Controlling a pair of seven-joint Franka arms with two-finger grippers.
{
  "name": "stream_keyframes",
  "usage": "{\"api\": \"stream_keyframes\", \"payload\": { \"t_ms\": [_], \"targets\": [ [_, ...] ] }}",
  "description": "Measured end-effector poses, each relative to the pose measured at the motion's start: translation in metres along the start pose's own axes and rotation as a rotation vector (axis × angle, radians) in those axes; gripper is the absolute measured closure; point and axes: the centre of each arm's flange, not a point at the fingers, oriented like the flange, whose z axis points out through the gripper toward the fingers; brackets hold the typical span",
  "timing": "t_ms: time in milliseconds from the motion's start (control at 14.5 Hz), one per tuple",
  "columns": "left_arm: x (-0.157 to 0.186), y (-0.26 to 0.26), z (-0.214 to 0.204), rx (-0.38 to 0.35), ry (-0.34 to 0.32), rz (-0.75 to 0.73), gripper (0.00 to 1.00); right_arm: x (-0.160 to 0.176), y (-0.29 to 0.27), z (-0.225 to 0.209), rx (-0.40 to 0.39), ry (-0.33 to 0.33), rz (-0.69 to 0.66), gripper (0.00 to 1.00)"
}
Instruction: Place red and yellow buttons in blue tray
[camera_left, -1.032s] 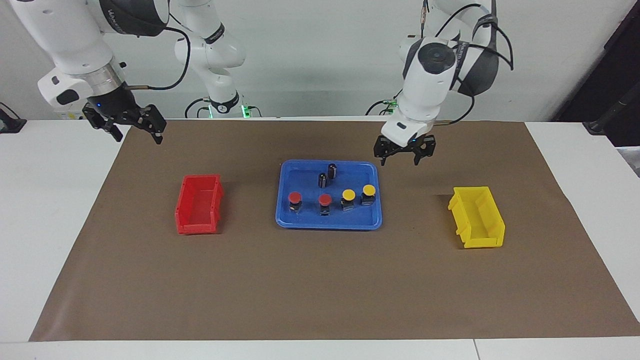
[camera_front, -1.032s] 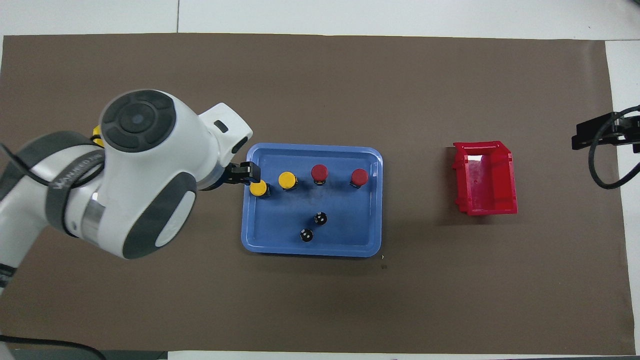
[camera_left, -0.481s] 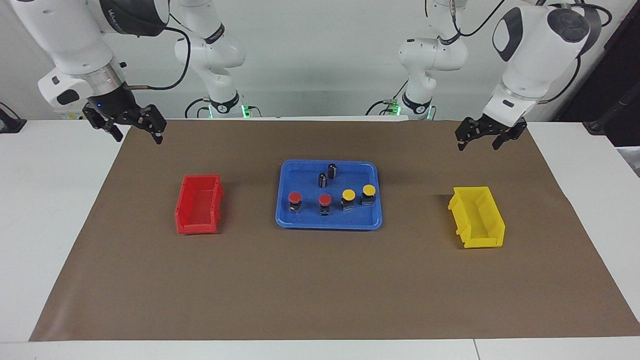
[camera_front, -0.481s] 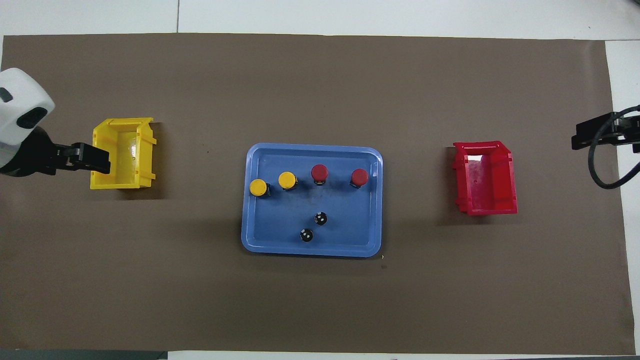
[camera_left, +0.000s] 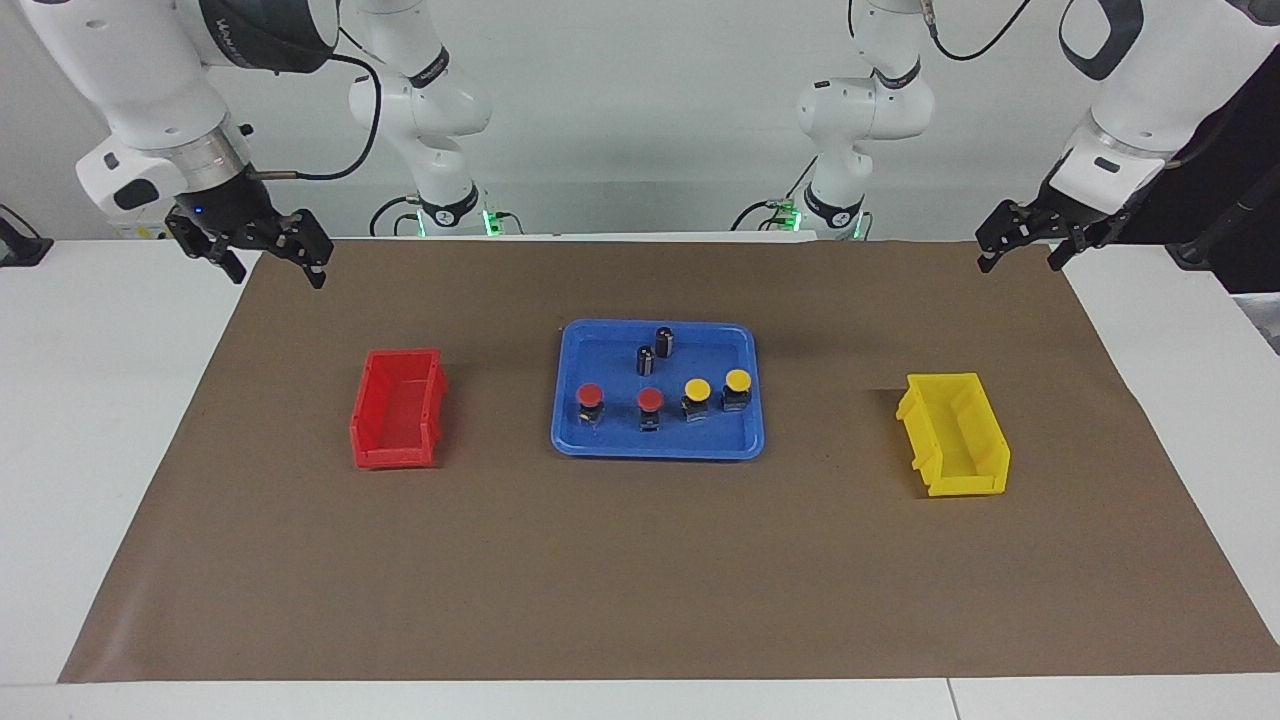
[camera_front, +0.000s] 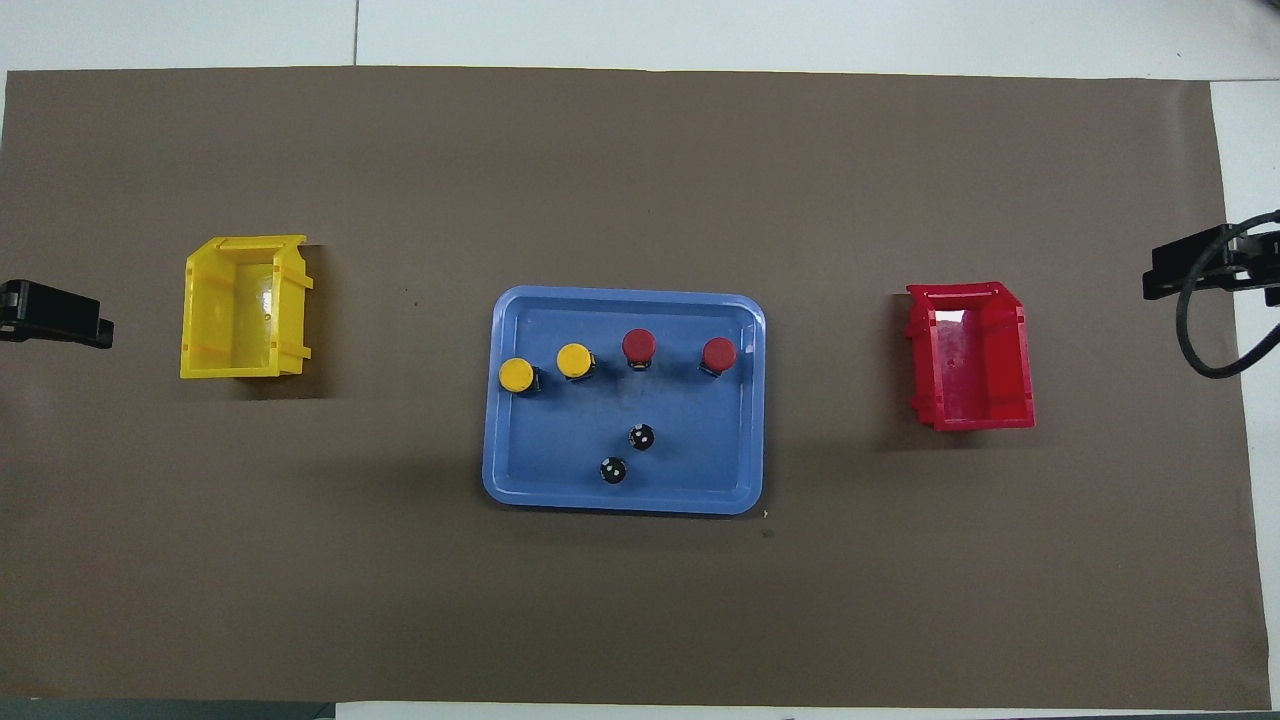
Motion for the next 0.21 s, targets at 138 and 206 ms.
{"api": "stream_keyframes", "payload": {
  "t_ms": [138,206],
  "targets": [
    [-0.0006,-0.0052,-0.0018,0.0,0.0,-0.001,0.0,0.0,0.0,0.0,0.0,0.0,0.0,0.0],
    [-0.0007,-0.0088,-0.0023,-0.001,0.001,0.0,0.0,0.0,0.0,0.0,0.0,0.0,0.0,0.0]
  ]
}}
